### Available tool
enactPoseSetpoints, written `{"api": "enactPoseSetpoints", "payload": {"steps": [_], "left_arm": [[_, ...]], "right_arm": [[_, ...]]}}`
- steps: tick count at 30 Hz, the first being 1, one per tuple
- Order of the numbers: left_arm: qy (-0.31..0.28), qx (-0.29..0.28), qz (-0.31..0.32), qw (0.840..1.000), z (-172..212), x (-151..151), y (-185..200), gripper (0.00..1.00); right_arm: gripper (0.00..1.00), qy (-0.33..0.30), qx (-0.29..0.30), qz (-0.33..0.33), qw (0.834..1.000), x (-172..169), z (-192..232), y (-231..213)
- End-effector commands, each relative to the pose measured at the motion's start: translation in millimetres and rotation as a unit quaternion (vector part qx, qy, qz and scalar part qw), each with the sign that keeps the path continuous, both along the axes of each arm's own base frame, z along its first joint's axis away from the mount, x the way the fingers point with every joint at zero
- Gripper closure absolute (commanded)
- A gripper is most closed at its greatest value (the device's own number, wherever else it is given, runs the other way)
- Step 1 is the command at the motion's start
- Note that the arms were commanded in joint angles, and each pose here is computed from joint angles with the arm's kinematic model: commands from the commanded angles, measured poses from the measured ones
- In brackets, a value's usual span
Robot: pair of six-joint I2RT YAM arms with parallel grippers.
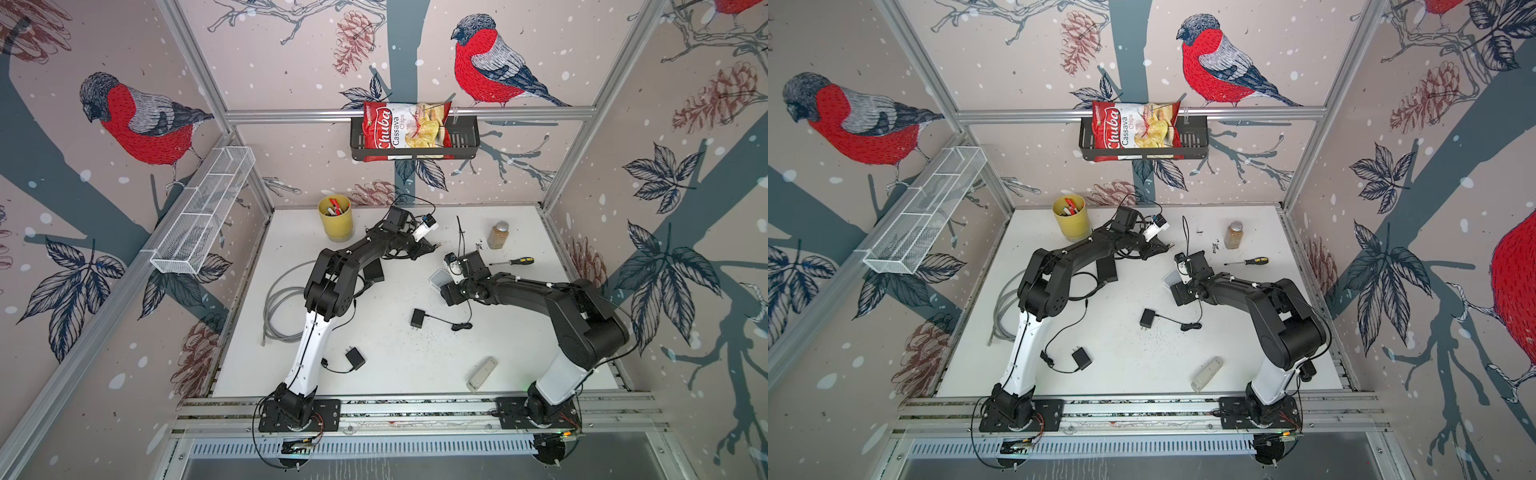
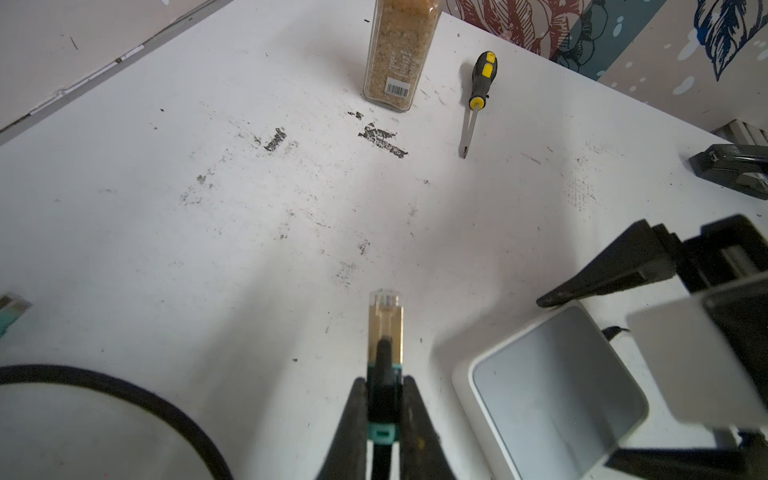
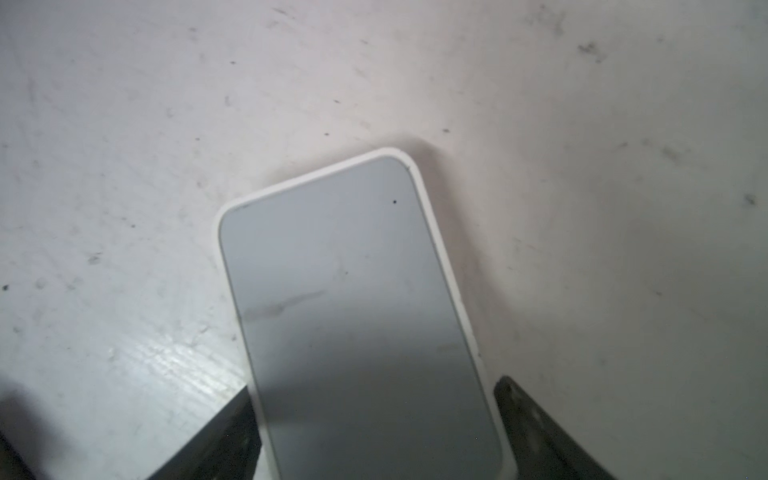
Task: Insert the plug into the switch port
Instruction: 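Grasp the white router with the right gripper while the left holds the plug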
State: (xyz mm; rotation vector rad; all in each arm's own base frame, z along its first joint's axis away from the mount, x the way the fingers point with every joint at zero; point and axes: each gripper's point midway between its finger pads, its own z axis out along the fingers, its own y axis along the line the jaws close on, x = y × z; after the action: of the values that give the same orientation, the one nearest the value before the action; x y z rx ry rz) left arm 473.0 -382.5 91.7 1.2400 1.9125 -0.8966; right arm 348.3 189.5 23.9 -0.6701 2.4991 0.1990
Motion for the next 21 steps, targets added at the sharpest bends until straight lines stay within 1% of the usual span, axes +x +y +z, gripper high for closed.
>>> {"api": "enactPoseSetpoints", "payload": {"steps": [1, 3, 8, 12, 14, 18, 21], "left_arm": [[-0.002, 0.017, -0.015, 1.0, -1.2, -9.3, 2.9, 0.98], [-0.006, 0.034, -0.018, 0.999, -5.9, -13.4, 5.3, 0.98], [-0.014, 0.094, -0.023, 0.995, -21.3, -21.7, 11.2, 0.98], [-0.047, 0.169, -0.02, 0.984, -46.4, -28.9, 4.7, 0.99], [-0.056, 0.193, -0.014, 0.979, -55.9, -28.8, 1.1, 0.99], [-0.061, 0.194, -0.013, 0.979, -60.3, -29.8, -4.9, 0.99], [-0.071, 0.19, -0.023, 0.979, -58.0, -34.2, -11.6, 0.99]], "right_arm": [[0.22, 0.01, 0.007, -0.057, 0.998, 7.0, 0.8, -15.7], [0.24, 0.022, 0.014, -0.085, 0.996, 8.6, -0.1, -24.4], [0.22, 0.047, 0.022, -0.148, 0.988, 13.9, -3.7, -44.5], [0.14, 0.053, 0.024, -0.163, 0.985, 17.1, -6.8, -49.8], [0.11, 0.053, 0.036, -0.161, 0.985, 19.4, -3.3, -49.0], [0.07, 0.051, 0.078, -0.16, 0.983, 25.0, 15.5, -49.4], [0.07, 0.051, 0.13, -0.174, 0.975, 31.8, 30.1, -56.0]]}}
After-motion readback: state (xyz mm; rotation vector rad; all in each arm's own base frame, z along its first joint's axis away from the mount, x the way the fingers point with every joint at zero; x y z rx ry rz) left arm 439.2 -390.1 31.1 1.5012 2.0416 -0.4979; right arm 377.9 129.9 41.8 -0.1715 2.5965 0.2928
